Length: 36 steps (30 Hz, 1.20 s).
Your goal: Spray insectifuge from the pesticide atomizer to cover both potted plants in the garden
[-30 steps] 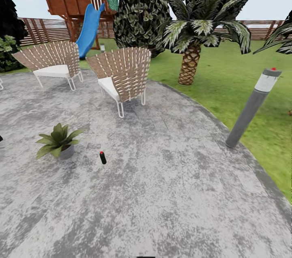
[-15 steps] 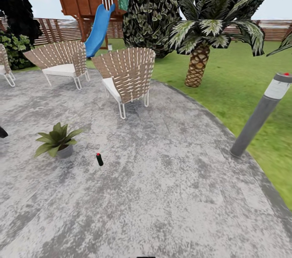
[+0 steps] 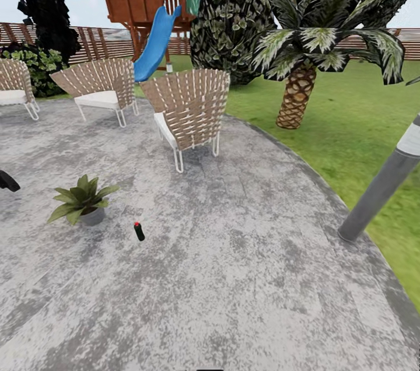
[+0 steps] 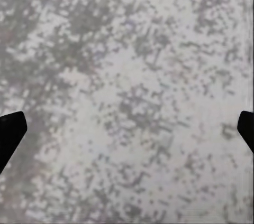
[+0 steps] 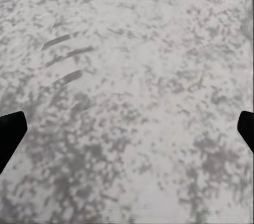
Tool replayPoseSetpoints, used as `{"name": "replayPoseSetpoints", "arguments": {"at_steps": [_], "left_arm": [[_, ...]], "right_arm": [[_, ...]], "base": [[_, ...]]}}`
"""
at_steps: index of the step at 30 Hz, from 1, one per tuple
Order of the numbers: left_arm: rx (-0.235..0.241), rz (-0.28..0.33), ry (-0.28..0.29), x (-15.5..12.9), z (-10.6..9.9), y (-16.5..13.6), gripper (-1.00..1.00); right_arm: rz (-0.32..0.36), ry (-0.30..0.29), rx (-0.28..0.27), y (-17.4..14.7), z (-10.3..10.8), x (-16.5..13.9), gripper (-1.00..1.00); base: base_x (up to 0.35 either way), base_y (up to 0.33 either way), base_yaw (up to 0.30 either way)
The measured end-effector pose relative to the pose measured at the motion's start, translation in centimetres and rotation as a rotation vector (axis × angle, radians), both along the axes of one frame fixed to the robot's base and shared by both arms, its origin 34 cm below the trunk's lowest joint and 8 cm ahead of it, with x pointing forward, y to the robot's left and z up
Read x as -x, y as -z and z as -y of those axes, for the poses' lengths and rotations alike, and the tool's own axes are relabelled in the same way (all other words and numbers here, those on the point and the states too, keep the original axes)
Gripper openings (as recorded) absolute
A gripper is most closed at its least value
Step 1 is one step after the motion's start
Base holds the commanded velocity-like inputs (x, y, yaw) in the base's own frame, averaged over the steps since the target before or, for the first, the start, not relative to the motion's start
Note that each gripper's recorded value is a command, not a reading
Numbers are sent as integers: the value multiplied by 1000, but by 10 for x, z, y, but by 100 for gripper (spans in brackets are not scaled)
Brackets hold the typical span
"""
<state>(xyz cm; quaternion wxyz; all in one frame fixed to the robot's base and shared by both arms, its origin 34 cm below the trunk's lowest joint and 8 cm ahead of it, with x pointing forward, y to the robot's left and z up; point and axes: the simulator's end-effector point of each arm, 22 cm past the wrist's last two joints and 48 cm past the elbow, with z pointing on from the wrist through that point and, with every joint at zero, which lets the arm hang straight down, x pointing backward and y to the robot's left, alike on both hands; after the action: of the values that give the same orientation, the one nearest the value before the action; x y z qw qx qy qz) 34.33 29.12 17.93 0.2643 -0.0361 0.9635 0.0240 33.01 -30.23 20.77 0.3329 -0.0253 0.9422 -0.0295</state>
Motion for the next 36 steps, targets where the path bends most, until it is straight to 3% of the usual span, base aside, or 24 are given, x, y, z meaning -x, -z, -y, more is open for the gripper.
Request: {"name": "replayPoseSetpoints", "arguments": {"at_steps": [15, 36], "left_arm": [[0, 0, 0, 0, 0, 0, 100], [0, 0, 0, 0, 0, 0, 100]], "right_arm": [[0, 0, 0, 0, 0, 0, 100], [0, 0, 0, 0, 0, 0, 100]], "base": [[132, -261, 40], [132, -261, 264]]}}
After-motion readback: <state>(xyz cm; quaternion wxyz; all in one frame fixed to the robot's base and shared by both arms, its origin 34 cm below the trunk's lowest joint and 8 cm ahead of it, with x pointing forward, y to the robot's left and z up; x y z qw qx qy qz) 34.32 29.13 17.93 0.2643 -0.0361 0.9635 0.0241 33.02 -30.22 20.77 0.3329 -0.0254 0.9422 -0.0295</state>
